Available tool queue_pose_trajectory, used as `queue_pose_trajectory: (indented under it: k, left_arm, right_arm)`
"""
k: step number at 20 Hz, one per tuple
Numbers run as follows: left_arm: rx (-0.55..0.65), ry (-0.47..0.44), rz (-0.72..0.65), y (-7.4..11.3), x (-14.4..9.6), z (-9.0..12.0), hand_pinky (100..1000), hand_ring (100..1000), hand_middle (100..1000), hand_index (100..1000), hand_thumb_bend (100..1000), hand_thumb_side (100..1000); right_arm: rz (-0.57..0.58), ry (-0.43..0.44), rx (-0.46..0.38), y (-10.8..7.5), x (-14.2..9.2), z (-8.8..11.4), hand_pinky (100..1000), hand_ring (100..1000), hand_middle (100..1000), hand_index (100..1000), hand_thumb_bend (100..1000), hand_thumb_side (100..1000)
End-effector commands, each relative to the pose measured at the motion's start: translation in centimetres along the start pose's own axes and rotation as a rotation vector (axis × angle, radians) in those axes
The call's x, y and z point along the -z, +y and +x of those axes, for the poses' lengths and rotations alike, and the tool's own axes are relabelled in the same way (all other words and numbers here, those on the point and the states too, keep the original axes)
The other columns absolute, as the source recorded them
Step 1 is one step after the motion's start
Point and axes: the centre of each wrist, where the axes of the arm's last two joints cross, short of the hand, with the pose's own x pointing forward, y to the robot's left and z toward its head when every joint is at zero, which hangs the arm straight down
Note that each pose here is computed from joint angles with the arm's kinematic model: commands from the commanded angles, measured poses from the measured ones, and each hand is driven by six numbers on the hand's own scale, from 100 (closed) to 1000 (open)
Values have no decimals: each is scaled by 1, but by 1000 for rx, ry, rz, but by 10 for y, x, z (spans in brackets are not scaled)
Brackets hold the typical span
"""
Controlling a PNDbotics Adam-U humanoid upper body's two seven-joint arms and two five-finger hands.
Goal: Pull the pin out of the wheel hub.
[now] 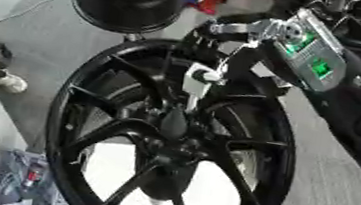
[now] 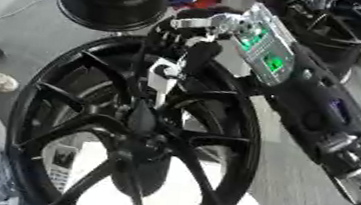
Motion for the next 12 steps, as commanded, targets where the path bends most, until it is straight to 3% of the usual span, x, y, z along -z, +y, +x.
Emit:
queue_pose_trajectory:
  k: [1,12]
  left_arm:
    - [12,-24,-9,2,4,7,610,614,685,805,100,658]
    - [12,-24,-9,2,4,7,611,615,686,806,100,660]
  right_arm:
    - [-1,3,-12,-6,-4,1,718,773,805,902,317,288]
    - [-166,-42,82,-19,-20,3,699,773,801,900,368,325]
